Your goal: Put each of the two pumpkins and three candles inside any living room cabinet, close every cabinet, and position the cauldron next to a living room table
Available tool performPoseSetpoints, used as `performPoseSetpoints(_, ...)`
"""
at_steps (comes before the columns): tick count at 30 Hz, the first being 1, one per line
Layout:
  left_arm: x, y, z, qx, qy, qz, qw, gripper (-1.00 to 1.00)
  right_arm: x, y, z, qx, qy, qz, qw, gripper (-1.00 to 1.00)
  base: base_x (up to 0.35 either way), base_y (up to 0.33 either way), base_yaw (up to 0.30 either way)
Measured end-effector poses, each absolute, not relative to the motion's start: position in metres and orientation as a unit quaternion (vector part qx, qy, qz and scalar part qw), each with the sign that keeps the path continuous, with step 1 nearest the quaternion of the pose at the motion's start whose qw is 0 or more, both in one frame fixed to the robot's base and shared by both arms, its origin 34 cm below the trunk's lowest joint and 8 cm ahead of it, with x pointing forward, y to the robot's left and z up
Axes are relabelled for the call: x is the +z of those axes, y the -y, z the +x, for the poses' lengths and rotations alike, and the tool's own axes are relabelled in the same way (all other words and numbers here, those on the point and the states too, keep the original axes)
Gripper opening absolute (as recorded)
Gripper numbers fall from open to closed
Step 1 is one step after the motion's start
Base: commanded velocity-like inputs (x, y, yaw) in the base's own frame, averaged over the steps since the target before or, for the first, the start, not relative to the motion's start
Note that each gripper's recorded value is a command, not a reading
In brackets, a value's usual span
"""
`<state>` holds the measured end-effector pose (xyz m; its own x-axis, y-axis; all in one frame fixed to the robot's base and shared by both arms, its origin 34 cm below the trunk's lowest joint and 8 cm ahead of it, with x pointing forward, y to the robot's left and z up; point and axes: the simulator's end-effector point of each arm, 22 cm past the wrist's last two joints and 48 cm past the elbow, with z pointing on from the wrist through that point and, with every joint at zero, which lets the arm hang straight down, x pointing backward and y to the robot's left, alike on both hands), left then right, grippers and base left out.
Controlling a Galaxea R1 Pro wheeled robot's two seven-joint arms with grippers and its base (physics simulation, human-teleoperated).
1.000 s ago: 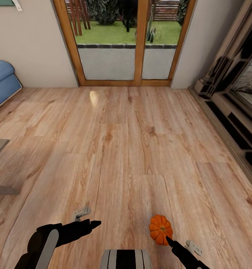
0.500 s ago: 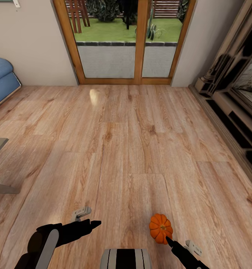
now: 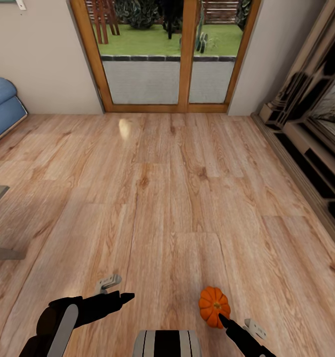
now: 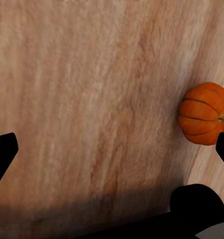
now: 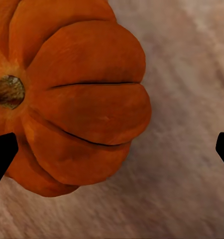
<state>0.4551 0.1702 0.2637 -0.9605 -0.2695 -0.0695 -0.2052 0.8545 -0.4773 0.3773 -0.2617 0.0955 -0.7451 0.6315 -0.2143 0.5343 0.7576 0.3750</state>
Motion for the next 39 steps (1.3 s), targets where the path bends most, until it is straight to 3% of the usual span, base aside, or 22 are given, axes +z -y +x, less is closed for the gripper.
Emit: performPoseSetpoints(39,0.2625,-0.1696,0.4538,-0.24,-0.961,-0.124,0.065,1.0,0.0955,0.2616,0.3776,0.146,-0.923,0.316,0.166,1.0,0.016,0.008,0.0)
